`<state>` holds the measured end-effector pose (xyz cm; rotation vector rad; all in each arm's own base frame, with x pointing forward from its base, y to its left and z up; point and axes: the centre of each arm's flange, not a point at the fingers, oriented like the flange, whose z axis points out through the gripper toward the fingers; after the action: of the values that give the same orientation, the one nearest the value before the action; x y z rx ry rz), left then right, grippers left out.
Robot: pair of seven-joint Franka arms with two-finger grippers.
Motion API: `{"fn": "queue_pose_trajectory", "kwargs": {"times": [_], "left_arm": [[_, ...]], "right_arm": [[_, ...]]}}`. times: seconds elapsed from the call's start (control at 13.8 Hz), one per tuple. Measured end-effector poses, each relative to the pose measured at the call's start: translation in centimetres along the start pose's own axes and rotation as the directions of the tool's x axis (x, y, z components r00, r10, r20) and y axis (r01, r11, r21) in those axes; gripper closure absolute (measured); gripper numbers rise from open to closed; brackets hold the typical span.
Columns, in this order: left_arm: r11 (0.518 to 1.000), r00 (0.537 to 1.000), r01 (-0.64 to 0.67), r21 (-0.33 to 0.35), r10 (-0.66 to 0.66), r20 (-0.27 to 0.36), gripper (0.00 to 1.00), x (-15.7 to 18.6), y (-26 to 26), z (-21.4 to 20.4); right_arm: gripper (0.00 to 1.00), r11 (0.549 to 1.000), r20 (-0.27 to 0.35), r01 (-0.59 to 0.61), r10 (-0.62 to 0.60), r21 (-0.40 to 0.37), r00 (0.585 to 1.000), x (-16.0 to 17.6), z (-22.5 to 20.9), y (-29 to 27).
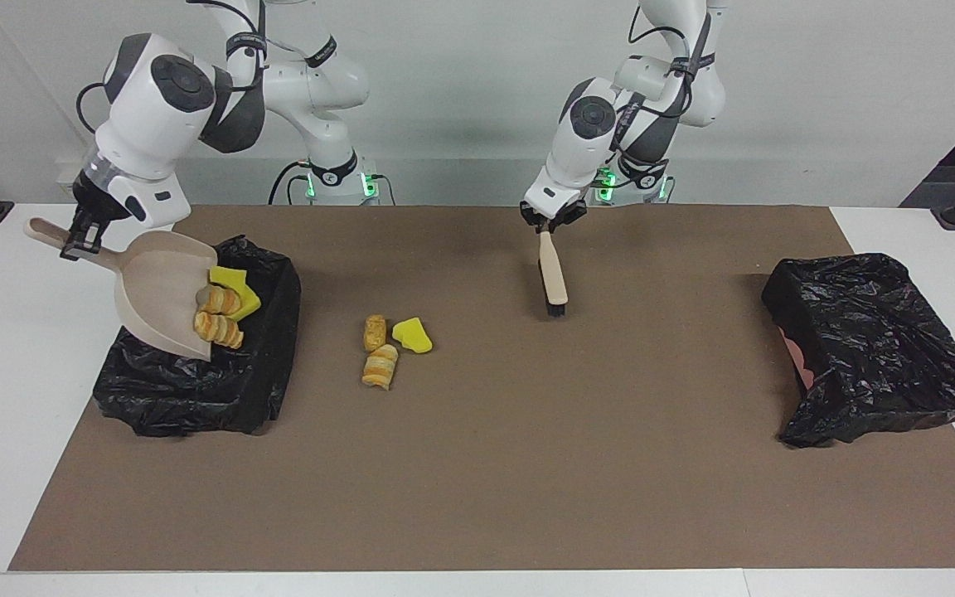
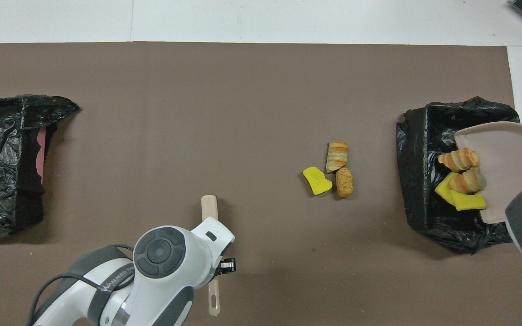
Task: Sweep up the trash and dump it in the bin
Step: 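Tip the dustpan with the right gripper to dump pieces into the bag, then set the dustpan down with the right gripper while the left gripper drops the brush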
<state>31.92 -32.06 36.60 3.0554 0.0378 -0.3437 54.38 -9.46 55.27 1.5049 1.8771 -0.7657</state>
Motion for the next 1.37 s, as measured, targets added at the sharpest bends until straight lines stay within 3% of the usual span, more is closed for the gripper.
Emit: {"fn": "queue_pose_trajectory", "kwargs": {"times": [0.29, 0.36, 0.51, 0.65, 0.72, 0.79, 0.94, 1.08, 1.23, 1.37], "left_arm": [[1.0, 1.0, 0.006, 0.005, -0.006, -0.009, 0.74, -1.2, 0.4, 1.8], [1.0, 1.0, 0.011, 0.005, -0.011, -0.008, 0.67, -1.1, 0.2, 1.9], [1.0, 1.0, 0.024, 0.0, -0.024, -0.008, 0.45, -0.5, -0.2, 1.7], [0.999, 0.999, 0.023, -0.022, -0.024, -0.021, 0.22, 1.4, -1.5, 0.6], [0.999, 0.999, 0.017, -0.04, -0.018, -0.034, 0.11, 3.0, -2.7, -0.4], [0.998, 0.999, 0.011, -0.055, -0.014, -0.045, 0.0, 4.5, -4.1, -1.6], [0.998, 0.999, -0.011, -0.066, 0.008, -0.052, 0.0, 7.4, -6.9, -4.1], [0.999, 0.998, -0.04, -0.026, 0.038, -0.052, 0.0, 10.3, -9.6, -6.8], [0.999, 0.998, -0.04, -0.005, 0.04, -0.051, 0.0, 13.5, -11.7, -9.4], [0.999, 0.997, -0.043, -0.014, 0.042, -0.064, 0.0, 16.2, -14.0, -11.7]], "right_arm": [[0.69, 0.995, 0.092, -0.075, 0.069, 0.061, 0.993, 0.7, -7.3, 0.1], [0.69, 0.99, 0.11, -0.121, 0.113, 0.074, 0.988, 1.3, -9.8, -0.2], [0.69, 0.967, 0.123, -0.233, 0.22, 0.101, 0.968, 3.4, -13.4, -1.1], [0.69, 0.918, 0.037, -0.362, 0.361, 0.161, 0.932, 5.2, -14.8, -1.9], [0.69, 0.876, -0.01, -0.44, 0.451, 0.2, 0.893, 5.9, -15.2, -2.1], [0.69, 0.816, -0.061, -0.522, 0.551, 0.249, 0.832, 6.9, -15.7, -2.2], [0.69, 0.669, -0.111, -0.65, 0.723, 0.361, 0.682, 9.3, -17.1, -2.3], [0.69, 0.495, -0.133, -0.724, 0.857, 0.481, 0.498, 12.1, -19.6, -2.1], [0.69, 0.312, -0.123, -0.758, 0.947, 0.572, 0.297, 15.6, -22.7, -1.3], [0.69, 0.155, -0.064, -0.78, 0.987, 0.606, 0.147, 21.9, -25.6, 0.2]]}}
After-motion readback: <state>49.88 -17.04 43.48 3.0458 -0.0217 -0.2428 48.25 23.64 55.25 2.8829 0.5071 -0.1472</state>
